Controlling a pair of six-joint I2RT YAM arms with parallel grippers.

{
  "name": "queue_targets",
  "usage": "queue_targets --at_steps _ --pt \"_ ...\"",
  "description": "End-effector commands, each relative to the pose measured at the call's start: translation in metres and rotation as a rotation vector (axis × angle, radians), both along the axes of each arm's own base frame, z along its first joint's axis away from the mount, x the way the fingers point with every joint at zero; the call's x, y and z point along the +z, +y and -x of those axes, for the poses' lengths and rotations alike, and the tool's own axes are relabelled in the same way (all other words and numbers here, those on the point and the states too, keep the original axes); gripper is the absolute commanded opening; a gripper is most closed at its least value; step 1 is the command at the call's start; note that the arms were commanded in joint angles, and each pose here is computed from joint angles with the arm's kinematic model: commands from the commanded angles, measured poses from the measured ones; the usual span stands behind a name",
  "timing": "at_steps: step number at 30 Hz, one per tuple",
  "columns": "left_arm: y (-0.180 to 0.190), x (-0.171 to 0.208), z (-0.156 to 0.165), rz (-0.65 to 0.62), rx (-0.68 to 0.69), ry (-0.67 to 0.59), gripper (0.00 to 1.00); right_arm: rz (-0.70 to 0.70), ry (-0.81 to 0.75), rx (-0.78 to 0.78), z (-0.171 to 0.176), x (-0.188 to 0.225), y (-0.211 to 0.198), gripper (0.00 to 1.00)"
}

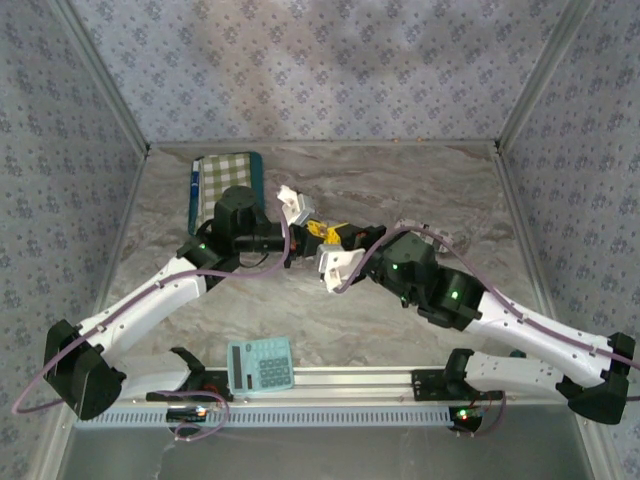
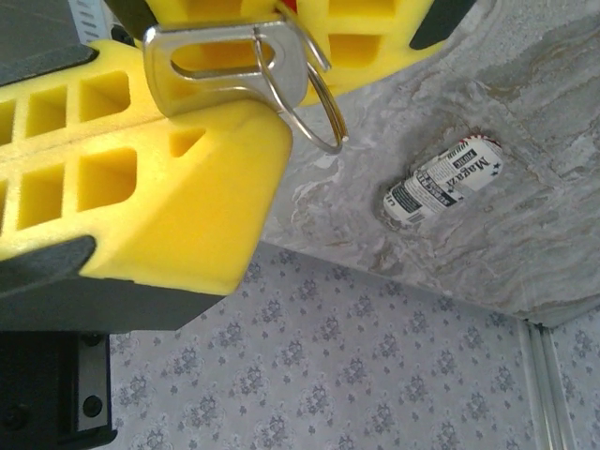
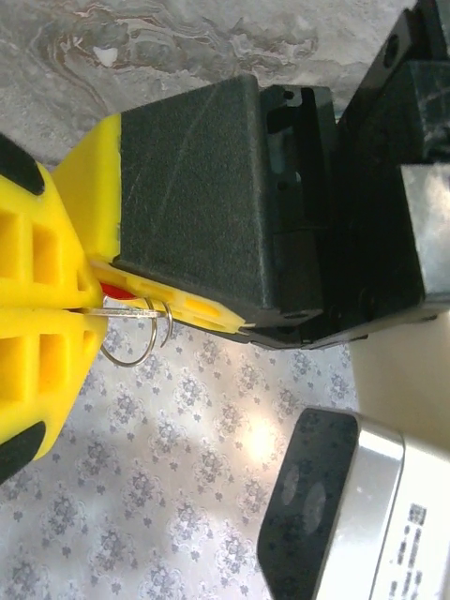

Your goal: Remove the keys from the keyring

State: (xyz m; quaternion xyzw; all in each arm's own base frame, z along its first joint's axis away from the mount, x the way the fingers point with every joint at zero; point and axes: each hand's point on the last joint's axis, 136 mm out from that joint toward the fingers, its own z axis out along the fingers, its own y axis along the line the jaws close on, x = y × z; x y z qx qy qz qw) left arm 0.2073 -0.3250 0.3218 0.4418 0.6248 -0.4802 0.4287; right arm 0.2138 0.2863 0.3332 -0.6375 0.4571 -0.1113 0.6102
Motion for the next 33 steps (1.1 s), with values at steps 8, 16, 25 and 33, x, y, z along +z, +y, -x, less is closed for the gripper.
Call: queue_targets --at_steps 8,16,25,33 --pt "0.025 0.11 0.017 0.241 -0.021 -0.282 0.0 0.451 0.122 0.012 0.016 -0.11 -0.039 0.0" --pt "0.026 0.11 0.014 0.244 -0.016 -0.274 0.0 0.519 0.045 0.023 0.014 -0.111 -0.04 0.0" --pt "0.025 0.102 0.007 0.234 0.019 -0.245 0.0 0.24 0.059 0.015 0.006 -0.052 -0.015 0.0" --pt "0.023 0.094 0.004 0.234 0.036 -0.231 0.25 0.047 0.047 -0.004 -0.01 -0.002 -0.005 0.0"
